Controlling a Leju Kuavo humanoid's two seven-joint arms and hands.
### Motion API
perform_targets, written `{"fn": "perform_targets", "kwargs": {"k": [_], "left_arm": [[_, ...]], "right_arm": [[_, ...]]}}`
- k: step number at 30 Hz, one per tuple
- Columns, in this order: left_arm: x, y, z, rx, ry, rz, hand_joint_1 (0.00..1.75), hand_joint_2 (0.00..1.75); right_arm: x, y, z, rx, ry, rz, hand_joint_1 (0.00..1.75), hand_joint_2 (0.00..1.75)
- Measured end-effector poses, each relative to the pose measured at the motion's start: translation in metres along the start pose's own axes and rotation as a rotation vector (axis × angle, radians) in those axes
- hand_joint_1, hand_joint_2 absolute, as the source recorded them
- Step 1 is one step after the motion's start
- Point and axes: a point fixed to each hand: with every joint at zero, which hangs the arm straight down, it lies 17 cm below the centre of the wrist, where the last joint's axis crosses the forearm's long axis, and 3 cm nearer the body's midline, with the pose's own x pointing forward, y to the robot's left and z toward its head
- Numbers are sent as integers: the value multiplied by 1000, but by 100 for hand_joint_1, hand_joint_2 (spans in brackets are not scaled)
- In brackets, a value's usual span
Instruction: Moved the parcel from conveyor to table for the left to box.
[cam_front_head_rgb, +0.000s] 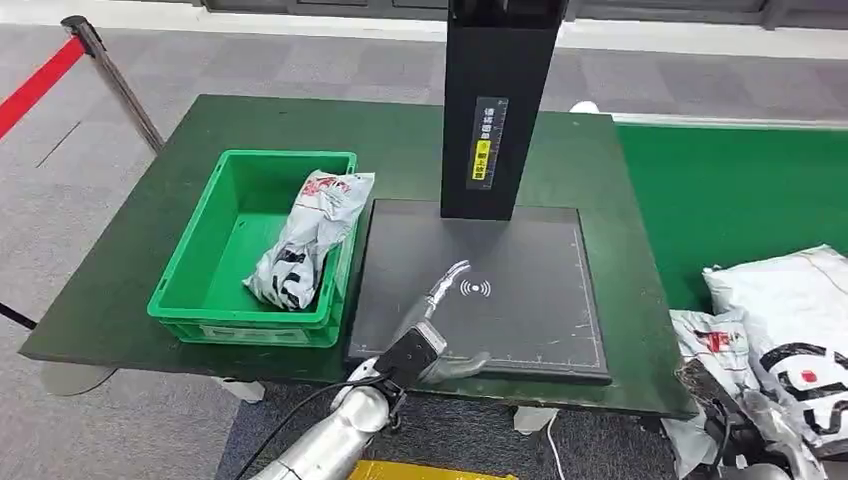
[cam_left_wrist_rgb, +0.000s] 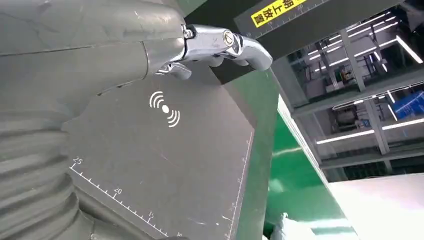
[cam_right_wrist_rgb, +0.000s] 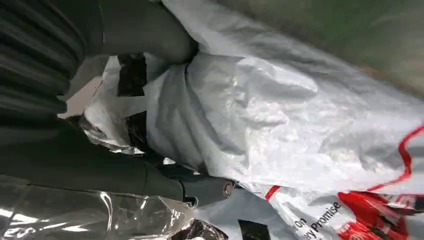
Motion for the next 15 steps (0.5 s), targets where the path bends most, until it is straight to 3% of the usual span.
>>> {"fn": "perform_targets", "kwargs": {"k": [15], "left_arm": [[-3, 4, 6, 23, 1, -19, 0, 175]], "right_arm": [[83, -54, 26, -169, -278, -359, 175, 175]]}}
